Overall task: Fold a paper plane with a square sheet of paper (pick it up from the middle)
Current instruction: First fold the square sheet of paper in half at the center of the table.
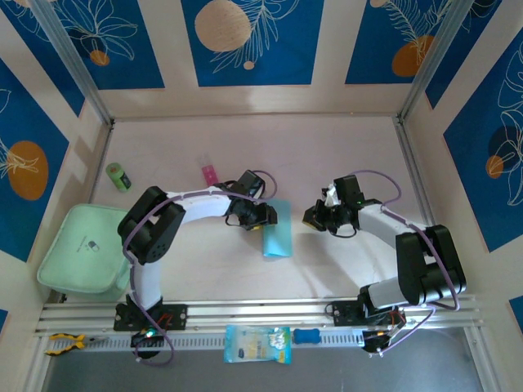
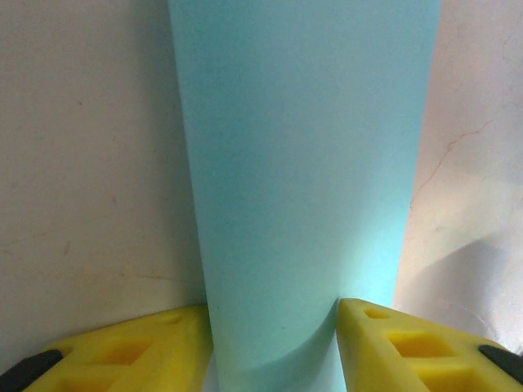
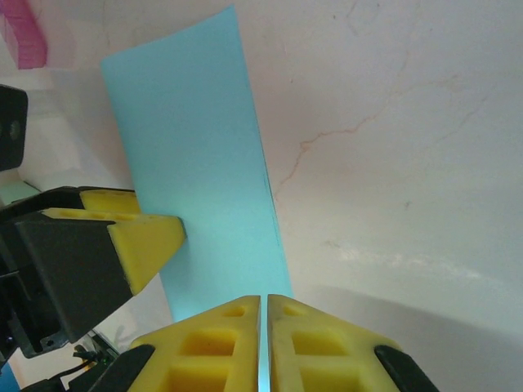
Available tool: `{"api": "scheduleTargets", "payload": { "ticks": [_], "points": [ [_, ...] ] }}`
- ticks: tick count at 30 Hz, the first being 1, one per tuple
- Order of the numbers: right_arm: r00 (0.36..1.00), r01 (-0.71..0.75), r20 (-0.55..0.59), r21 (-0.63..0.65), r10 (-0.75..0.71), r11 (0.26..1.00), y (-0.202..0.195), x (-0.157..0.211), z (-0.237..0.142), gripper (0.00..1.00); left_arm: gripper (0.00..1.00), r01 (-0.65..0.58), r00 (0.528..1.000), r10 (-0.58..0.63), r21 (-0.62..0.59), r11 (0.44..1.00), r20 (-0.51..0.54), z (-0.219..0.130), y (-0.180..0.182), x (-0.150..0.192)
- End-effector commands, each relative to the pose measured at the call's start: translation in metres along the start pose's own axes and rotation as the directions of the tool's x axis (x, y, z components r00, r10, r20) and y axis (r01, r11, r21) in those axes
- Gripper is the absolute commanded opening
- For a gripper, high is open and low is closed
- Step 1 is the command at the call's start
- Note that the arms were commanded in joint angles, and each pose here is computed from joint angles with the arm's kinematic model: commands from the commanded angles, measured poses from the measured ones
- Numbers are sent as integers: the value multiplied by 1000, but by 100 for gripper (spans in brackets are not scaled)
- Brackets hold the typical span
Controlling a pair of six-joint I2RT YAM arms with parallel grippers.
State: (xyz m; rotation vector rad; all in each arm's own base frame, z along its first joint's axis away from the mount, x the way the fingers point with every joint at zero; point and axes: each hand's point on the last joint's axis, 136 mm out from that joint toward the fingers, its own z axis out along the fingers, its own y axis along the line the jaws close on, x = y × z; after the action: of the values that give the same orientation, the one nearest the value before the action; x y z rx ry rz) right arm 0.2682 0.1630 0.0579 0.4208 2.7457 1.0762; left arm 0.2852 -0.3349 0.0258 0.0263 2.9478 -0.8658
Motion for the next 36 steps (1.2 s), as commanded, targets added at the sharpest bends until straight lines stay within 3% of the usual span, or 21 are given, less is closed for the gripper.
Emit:
{"api": "scheduleTargets", "payload": {
  "ticks": [1,36],
  "points": [
    [999,-21,-39,5,21,1000,-3,11,3,11,47,66,996,-77,-202,977,-44,15,55,17],
    [999,-12,-48,35,13,999,-4,13,7,9,44,38,997,-54,-254,966,-58,17,63,15]
  ]
}}
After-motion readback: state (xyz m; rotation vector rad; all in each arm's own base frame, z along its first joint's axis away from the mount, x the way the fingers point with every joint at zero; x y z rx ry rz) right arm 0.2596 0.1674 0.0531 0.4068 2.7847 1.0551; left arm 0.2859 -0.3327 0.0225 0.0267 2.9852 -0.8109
